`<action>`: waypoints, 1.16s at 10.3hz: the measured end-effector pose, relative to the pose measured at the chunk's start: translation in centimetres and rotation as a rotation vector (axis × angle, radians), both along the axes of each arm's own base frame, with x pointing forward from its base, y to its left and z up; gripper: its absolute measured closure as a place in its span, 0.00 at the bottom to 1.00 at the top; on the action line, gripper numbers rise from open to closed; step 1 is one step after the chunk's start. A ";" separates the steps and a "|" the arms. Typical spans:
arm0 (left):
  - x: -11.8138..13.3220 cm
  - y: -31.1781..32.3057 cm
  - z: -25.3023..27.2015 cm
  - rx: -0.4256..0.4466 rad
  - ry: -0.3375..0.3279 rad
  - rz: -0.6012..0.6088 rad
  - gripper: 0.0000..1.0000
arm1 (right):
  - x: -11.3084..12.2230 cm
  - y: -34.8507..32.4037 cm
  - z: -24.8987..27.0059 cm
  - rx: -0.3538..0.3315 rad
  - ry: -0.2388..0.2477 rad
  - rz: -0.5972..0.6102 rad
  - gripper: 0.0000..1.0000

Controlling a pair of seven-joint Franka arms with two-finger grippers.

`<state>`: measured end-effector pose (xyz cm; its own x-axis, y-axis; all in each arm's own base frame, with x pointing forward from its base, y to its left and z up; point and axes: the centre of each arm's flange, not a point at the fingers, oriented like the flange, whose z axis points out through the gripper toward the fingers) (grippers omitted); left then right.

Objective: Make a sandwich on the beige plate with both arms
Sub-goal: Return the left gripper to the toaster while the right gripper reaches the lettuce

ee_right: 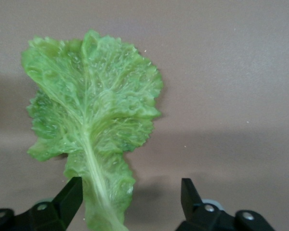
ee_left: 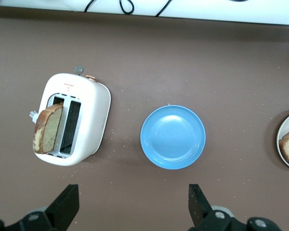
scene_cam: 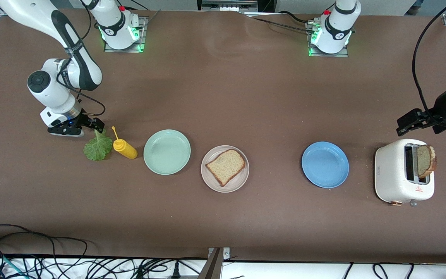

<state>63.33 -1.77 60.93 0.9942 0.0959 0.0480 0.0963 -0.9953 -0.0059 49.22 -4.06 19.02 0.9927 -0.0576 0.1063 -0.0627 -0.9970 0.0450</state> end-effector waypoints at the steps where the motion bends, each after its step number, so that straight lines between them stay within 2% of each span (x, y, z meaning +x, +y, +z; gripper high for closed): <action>1: 0.1 0.9 -0.8 -0.059 0.019 0.017 0.00 | 0.0 0.0 -0.1 0.000 0.001 0.001 0.12; 2: 0.3 1.8 -1.6 -0.112 0.036 0.027 0.00 | 0.0 0.1 -0.1 0.000 0.001 0.002 0.27; 3: 0.5 2.4 -2.4 -0.127 0.049 0.031 0.00 | 0.0 0.2 -0.1 0.000 0.001 0.004 0.38; 6: 0.5 2.2 -2.7 -0.128 0.055 0.028 0.00 | 0.0 0.7 -0.1 0.002 0.001 0.014 0.85; 7: 0.5 2.3 -2.5 -0.128 0.051 0.029 0.00 | 0.1 0.8 -0.1 0.002 0.001 0.017 0.96; 10: 0.5 2.8 -2.5 -0.104 0.048 0.034 0.00 | 0.4 0.8 0.2 0.002 0.005 0.017 0.96; 12: 0.5 2.8 -2.5 -0.103 0.047 0.034 0.00 | 0.7 1.0 0.4 0.003 0.038 0.019 0.96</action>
